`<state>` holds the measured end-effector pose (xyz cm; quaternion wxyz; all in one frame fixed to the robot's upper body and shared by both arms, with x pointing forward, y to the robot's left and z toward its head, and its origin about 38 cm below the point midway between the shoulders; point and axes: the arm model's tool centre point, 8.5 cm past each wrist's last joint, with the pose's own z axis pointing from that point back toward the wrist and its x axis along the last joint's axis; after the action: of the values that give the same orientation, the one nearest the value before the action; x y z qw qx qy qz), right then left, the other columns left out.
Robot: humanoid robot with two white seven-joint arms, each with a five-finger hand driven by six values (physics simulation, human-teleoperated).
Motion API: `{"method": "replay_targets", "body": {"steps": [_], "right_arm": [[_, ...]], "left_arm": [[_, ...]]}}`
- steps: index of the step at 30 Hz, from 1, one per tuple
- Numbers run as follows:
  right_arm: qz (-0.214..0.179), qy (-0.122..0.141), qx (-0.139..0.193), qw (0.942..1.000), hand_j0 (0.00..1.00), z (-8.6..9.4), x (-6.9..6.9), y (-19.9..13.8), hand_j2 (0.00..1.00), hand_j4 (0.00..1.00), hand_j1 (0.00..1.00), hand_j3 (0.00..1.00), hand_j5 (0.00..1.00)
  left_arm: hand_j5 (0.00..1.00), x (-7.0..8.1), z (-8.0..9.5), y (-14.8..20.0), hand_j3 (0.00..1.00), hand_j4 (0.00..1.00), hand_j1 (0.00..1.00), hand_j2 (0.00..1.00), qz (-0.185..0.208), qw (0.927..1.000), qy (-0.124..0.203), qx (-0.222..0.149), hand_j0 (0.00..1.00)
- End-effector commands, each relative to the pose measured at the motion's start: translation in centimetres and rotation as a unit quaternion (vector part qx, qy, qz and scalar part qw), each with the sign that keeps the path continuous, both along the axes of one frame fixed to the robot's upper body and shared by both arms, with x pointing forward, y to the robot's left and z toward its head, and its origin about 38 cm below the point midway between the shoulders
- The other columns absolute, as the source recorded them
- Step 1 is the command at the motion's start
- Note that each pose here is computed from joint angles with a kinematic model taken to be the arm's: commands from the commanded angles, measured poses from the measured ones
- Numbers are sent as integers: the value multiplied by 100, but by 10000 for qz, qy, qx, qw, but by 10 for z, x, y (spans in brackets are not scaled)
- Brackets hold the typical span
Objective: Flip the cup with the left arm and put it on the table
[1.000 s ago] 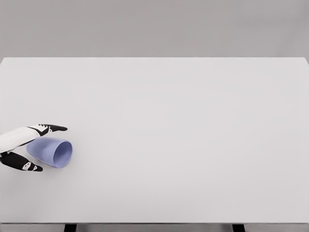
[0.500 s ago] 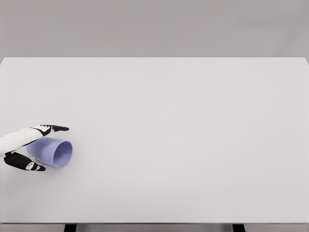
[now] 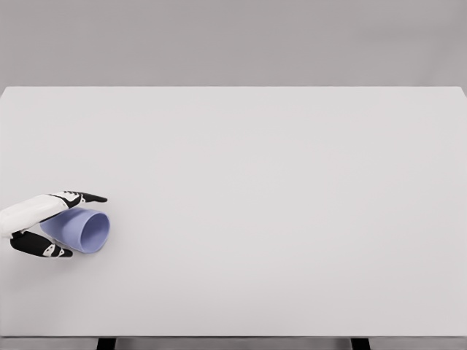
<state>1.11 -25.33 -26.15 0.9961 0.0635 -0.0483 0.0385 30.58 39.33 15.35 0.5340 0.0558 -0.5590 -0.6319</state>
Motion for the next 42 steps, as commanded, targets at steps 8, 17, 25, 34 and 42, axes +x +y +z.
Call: {"method": "replay_targets", "body": {"steps": [8,17,25,34,42], "right_arm": [[-1,-1,1,10000,100,0,0,0,100,100,100,100,100],[-1,-1,1,10000,100,0,0,0,100,100,100,100,100],[-1,-1,1,10000,100,0,0,0,100,100,100,100,100],[-1,-1,1,10000,100,0,0,0,100,100,100,100,100],[-1,-1,1,10000,100,0,0,0,100,100,100,100,100]], "left_arm": [[89,0,-1,-1,89,89,89,89,-5,10000,17,-23,89],[89,-4,-7,-5,89,89,89,89,-98,9999,53,55,89],[58,-3,-7,-5,58,58,58,58,-97,9999,47,33,58],[51,0,2,-7,51,51,51,51,52,9990,76,-447,51],[51,11,16,-14,51,51,51,51,245,9912,59,-1296,51]]}}
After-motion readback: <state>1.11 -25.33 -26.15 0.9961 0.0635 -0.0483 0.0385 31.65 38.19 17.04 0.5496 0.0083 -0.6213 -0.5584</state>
